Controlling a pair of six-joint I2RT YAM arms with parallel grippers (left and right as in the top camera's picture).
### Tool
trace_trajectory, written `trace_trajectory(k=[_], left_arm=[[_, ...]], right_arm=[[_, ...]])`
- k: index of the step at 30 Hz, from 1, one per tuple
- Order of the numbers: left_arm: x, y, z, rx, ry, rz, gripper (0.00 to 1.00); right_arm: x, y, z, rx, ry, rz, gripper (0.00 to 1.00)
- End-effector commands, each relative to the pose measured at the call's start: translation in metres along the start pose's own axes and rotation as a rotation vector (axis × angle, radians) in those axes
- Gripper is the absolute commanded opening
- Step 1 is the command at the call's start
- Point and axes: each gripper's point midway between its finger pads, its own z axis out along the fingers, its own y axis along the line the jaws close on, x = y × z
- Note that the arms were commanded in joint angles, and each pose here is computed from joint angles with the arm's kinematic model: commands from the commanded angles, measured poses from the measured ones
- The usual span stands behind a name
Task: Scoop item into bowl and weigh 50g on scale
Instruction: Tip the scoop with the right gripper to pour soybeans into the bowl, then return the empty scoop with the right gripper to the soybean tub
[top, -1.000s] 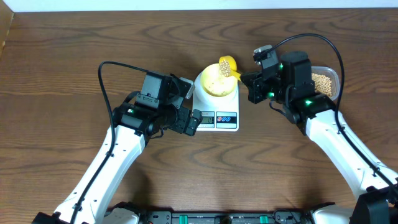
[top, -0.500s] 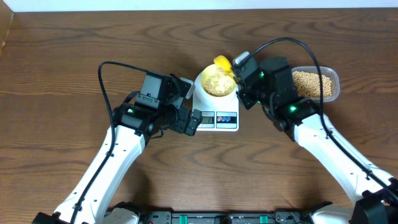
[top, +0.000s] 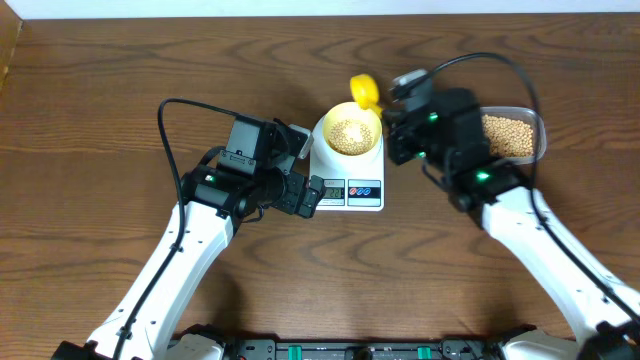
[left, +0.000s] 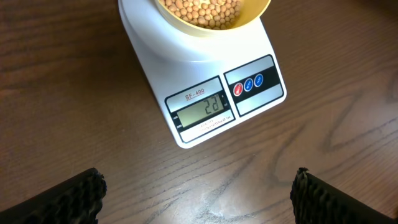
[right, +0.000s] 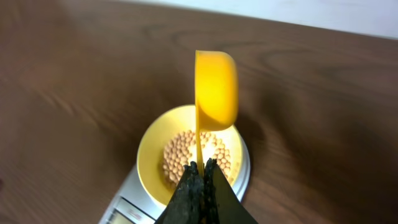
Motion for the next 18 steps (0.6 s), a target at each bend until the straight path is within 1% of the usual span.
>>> trace_trajectory(k=[1,5,7,9,12,16,18], left_arm=[[-0.002,-0.001,0.001,0.004,-0.001,0.017,0.97],[-0.002,-0.001,0.001,0.004,-0.001,0.018,0.97],[-0.002,-0.001,0.001,0.004,-0.001,0.017,0.97],[-0.002,-0.001,0.001,0.004,-0.001,0.018,0.97],[-0.002,-0.001,0.001,0.004,-0.001,0.018,0.97],[-0.002,-0.001,0.001,0.004,-0.001,0.017,0.97],[-0.002,-0.001,0.001,0.004,-0.001,0.018,0.97]], right_arm=[[-0.026,-0.022,-0.032,-0.002,-0.067,0.193,0.01],[-0.025,-0.079,-0.064,0.167,-0.082,0.269,0.01],[-0.023,-0.100,-0.079,0.240,-0.090,0.296,0.01],[-0.017,-0.126,-0.097,0.360,-0.089,0.316,0.01],[0.006,-0.159,-0.117,0.542,-0.018,0.300,0.01],[0.034,-0.168,-0.115,0.590,0.114,0.259,0.01],[0.048,-0.177,-0.116,0.645,0.168,0.258,0.01]])
